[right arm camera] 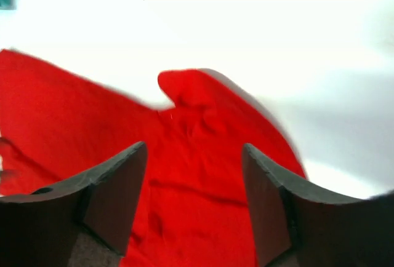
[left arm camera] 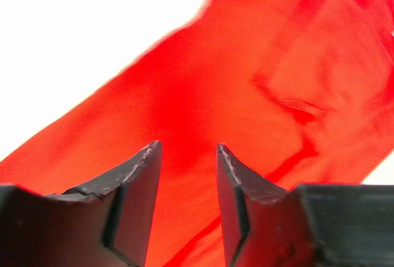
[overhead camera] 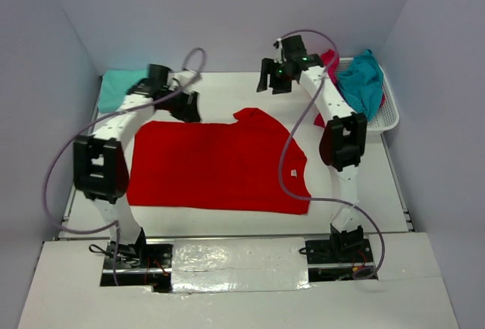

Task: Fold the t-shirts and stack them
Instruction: Grap the side of the flattened tshirt furthest away from the robot with both arms

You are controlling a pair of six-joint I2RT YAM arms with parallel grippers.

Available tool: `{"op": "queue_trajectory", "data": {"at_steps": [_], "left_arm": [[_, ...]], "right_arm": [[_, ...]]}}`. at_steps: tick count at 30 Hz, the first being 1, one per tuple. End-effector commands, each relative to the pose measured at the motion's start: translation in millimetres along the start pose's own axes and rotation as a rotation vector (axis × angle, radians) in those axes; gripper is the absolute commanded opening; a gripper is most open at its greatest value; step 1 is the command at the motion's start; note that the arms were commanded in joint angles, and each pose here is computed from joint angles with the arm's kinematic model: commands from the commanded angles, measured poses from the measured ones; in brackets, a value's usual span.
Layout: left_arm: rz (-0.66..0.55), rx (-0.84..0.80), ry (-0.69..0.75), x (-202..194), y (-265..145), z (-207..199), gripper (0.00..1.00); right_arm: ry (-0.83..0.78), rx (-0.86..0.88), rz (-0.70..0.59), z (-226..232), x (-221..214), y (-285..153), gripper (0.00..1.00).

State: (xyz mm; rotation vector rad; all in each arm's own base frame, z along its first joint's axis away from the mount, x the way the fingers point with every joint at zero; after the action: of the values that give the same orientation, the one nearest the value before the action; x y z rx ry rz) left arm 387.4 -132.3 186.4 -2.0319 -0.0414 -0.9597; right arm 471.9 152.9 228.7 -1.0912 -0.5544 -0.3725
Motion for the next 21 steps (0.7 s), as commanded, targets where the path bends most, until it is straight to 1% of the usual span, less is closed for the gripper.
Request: {"op": "queue_trajectory", "data": {"at_steps": [1,2,3,4,5,6,8,9,10,12,13,14,15,16,17,19,20,21], "left_arm": [[-0.08,0.223,-0.201,-16,-72,55,0.52],[-0.102,0.277,-0.236,-23,-83,72,0.55],[-0.124,0.353,-0.303,-36,-102,97,0.64],[-0.11,0.4,-0.339,-51,-107,112,0.67],[-0.106,0.432,-0.352,-59,-112,123,0.7],[-0.107,0.478,-0.382,-70,-122,139,0.73],[-0.073,0.527,-0.395,-88,-119,161,0.77],[-0.045,0.527,-0.419,-100,-115,174,0.78],[-0.046,0.517,-0.421,-99,-115,180,0.83],[-0.009,0.504,-0.465,-110,-106,194,0.83],[-0.014,0.506,-0.467,-110,-105,198,0.83],[-0.017,0.504,-0.467,-111,-102,201,0.83],[-0.021,0.484,-0.465,-112,-96,204,0.83],[-0.024,0.467,-0.467,-112,-94,205,0.83],[-0.024,0.445,-0.465,-112,-90,205,0.83],[-0.006,0.404,-0.466,-117,-82,204,0.82],[0.002,0.369,-0.458,-120,-77,201,0.81],[0.004,0.355,-0.456,-121,-76,199,0.81]], "right_arm": [[-0.005,-0.087,0.13,-2,-19,41,0.7],[0.003,-0.095,0.134,-5,-20,58,0.78],[0.01,-0.091,0.114,-3,-18,68,0.82],[0.008,-0.087,0.107,-2,-18,76,0.84],[0.004,-0.09,0.102,-2,-19,87,0.94],[-0.004,-0.098,0.092,-1,-20,93,0.96],[-0.061,-0.088,0.073,9,-23,112,0.99],[-0.078,-0.079,0.085,14,-26,116,0.99],[-0.11,-0.063,0.084,24,-26,118,0.98],[-0.124,-0.085,0.114,27,-35,122,0.91],[-0.121,-0.106,0.159,22,-51,128,0.85],[-0.115,-0.118,0.166,23,-56,128,0.65],[-0.115,-0.12,0.119,27,-48,118,0.56],[-0.107,-0.131,0.121,25,-52,115,0.47],[-0.095,-0.152,0.148,21,-64,116,0.33],[-0.097,-0.179,0.13,21,-61,103,0.26],[-0.099,-0.182,0.126,21,-60,100,0.18],[-0.105,-0.179,0.116,23,-58,96,0.17]]}}
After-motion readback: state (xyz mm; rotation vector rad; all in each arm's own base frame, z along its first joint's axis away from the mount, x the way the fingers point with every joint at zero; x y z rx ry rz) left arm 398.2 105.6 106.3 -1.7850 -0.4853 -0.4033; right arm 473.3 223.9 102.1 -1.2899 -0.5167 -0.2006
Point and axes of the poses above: each gripper's point midway between its finger pads, its own y axis out along the fingers, its own z axis along the line the jaws close on, x = y × z, the point moved 8 cm from there along -y, back along the fingers, and after that the axes turned 4 degrees about -y, right-handed, at the moved point
